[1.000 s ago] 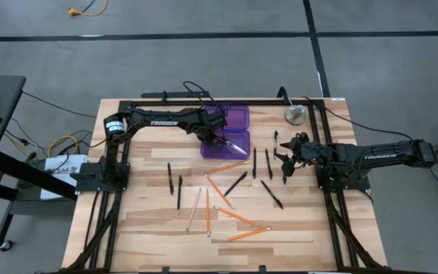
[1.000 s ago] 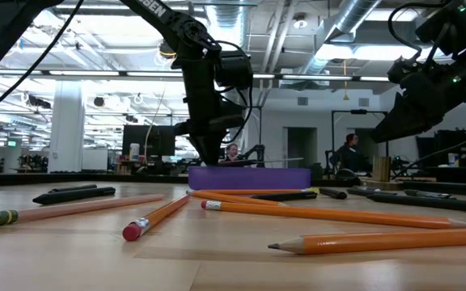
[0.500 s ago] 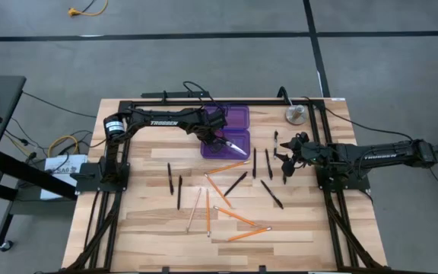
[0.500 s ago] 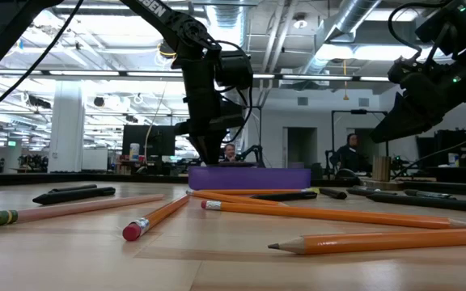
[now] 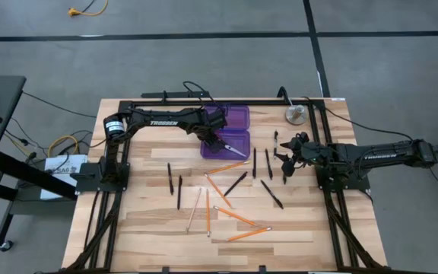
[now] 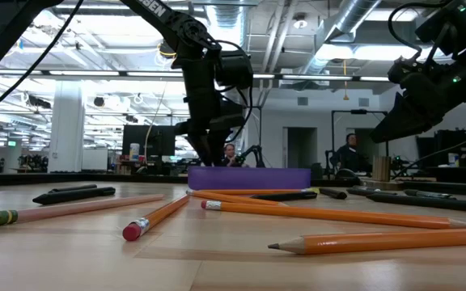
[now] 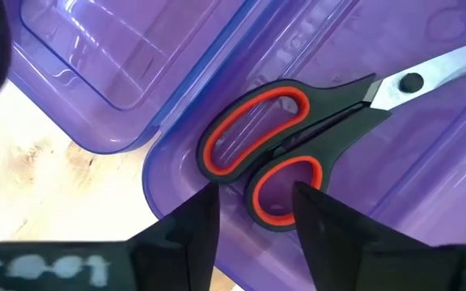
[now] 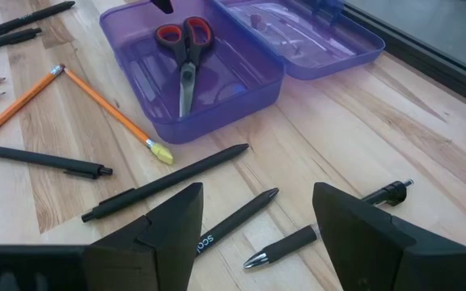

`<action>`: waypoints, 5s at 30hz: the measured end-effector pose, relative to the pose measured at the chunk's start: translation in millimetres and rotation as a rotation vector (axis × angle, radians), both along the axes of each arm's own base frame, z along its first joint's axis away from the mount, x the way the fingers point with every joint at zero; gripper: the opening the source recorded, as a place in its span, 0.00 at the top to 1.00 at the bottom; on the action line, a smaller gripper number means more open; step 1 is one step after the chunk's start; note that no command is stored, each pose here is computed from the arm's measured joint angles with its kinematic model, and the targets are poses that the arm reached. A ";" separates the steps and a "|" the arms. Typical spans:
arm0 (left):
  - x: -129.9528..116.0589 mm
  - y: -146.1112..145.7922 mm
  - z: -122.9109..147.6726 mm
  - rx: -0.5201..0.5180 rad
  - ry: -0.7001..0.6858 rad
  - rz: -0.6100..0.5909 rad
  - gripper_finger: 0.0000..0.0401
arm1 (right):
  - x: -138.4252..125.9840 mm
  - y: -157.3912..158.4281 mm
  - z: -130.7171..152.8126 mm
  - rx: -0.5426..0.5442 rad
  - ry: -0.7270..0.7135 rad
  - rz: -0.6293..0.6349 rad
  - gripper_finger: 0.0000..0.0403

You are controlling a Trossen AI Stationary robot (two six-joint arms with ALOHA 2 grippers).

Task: Pick & place school supplies into a supply box
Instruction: Put the black pen into the violet supply box

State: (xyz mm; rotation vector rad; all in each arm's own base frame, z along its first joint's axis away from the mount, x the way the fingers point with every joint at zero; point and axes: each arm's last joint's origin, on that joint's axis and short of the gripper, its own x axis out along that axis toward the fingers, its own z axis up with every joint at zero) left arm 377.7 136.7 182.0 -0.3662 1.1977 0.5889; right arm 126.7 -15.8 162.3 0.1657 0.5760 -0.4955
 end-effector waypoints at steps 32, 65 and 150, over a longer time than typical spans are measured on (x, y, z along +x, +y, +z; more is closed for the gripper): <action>-104.3 -116.7 176.5 0.063 -0.210 -0.279 0.63 | 0.7 1.5 -0.1 0.032 -0.004 0.044 0.43; -177.6 -147.7 16.9 -0.300 -0.122 0.816 0.63 | 1.5 1.9 0.8 0.040 -0.017 0.057 0.43; -138.1 -140.1 -54.5 -0.258 0.100 0.764 0.80 | 0.2 4.1 -2.1 0.089 0.014 0.119 0.43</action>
